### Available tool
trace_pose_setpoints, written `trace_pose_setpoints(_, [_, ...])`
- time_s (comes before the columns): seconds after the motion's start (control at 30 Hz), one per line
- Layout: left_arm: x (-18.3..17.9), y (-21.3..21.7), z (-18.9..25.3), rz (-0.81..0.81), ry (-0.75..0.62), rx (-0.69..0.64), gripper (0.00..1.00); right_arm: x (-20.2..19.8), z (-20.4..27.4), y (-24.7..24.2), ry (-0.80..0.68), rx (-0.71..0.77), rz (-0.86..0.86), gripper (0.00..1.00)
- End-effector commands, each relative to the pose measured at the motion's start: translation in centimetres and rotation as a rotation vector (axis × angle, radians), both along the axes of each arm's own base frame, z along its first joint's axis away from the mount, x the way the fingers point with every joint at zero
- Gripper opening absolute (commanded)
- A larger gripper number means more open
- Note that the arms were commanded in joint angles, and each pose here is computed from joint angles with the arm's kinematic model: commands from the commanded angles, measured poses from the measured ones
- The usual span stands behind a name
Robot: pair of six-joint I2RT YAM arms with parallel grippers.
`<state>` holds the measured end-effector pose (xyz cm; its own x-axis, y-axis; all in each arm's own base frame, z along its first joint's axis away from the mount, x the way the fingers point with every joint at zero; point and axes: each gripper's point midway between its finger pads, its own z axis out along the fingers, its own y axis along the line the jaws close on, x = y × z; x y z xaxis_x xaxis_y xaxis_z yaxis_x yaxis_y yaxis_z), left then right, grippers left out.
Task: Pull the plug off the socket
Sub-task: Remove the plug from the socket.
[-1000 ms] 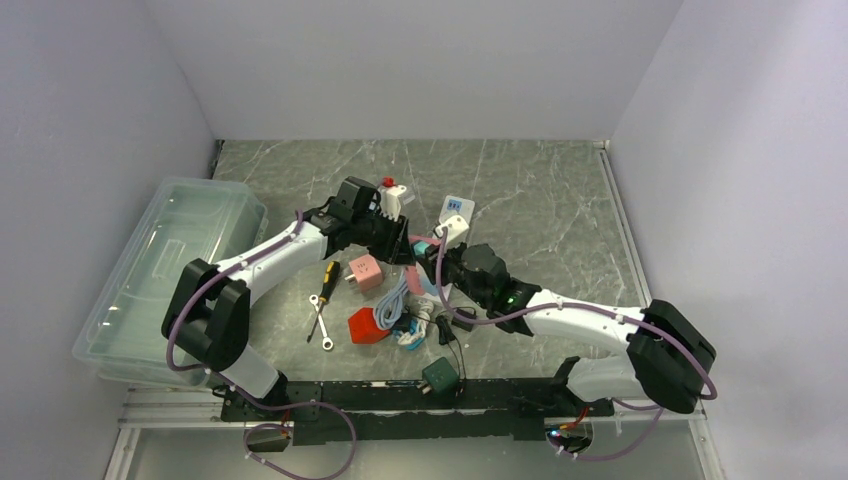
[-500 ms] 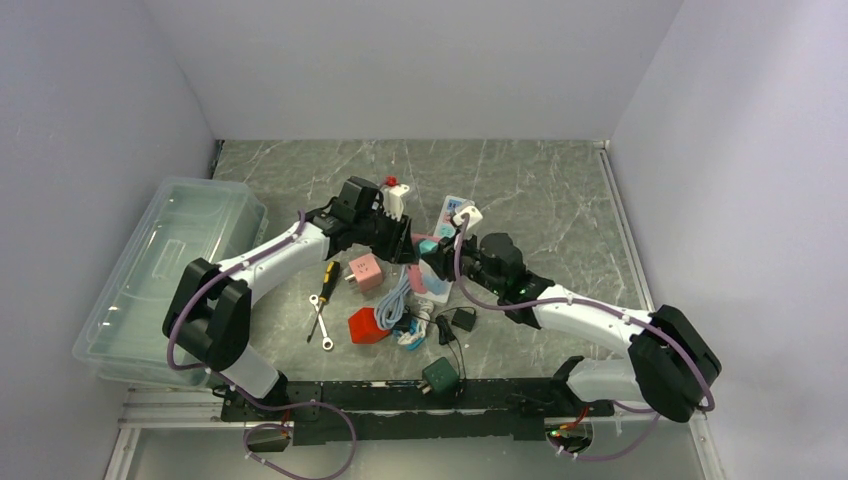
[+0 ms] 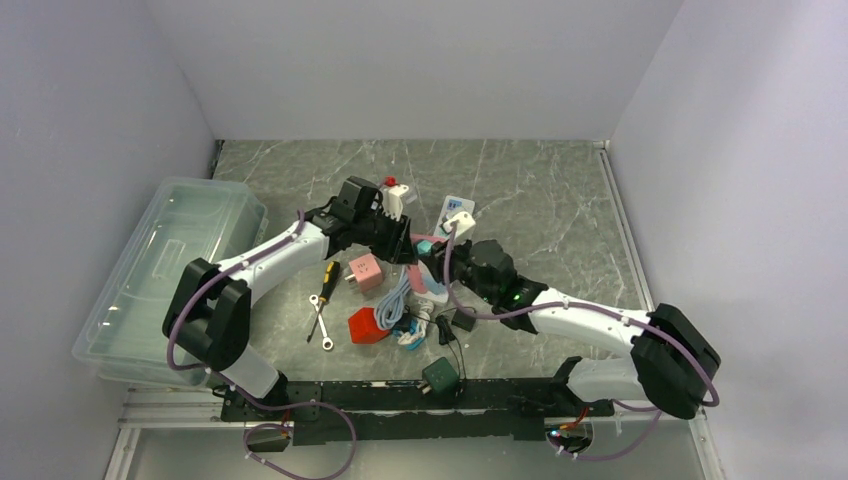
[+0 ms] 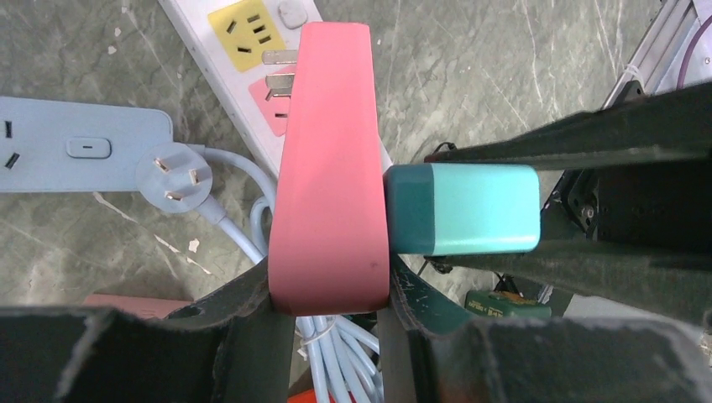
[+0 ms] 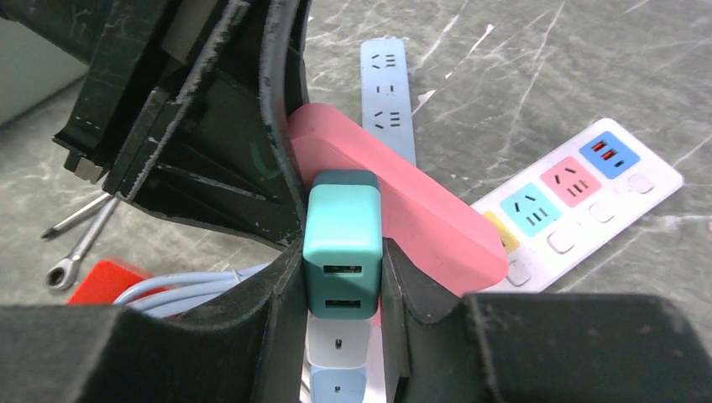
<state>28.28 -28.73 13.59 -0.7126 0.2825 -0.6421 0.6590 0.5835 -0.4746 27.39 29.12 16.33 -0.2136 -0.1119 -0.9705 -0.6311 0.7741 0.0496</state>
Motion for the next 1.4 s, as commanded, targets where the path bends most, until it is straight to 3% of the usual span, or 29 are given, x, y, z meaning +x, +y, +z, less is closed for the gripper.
trace_pose_setpoints(0.0, [0.9, -0.1, 1.3, 0.01, -0.041, -0.008, 0.0, 1.7, 1.7, -2.8, 0.03, 0.145, -0.019, 0.0])
trace_pose_setpoints(0.17, [1.0, 0.0, 1.3, 0.014, -0.044, -0.002, 0.0, 1.7, 2.2, -3.3, 0.019, 0.151, -0.005, 0.0])
trace_pose_setpoints(0.5, [1.2, 0.2, 0.7, 0.031, -0.034, 0.021, 0.0, -0.6, 1.5, 0.6, -0.121, -0.116, -0.039, 0.0])
trace_pose_setpoints(0.67, [1.2, 0.3, 0.6, 0.036, -0.032, 0.028, 0.0, -0.6, 1.8, 0.3, -0.11, -0.068, -0.04, 0.0])
trace_pose_setpoints(0.93, [1.3, 0.4, 0.7, 0.039, -0.039, 0.03, 0.0, 1.7, 2.5, -3.7, 0.002, 0.134, -0.066, 0.0])
trace_pose_setpoints(1.13, [1.4, 0.4, 0.3, 0.041, -0.029, 0.037, 0.0, 1.6, 2.6, -3.2, -0.017, 0.098, -0.055, 0.0])
trace_pose_setpoints(1.37, [1.4, 0.6, 0.5, 0.045, -0.036, 0.04, 0.0, 0.0, 1.7, 0.0, -0.091, -0.072, -0.053, 0.0])
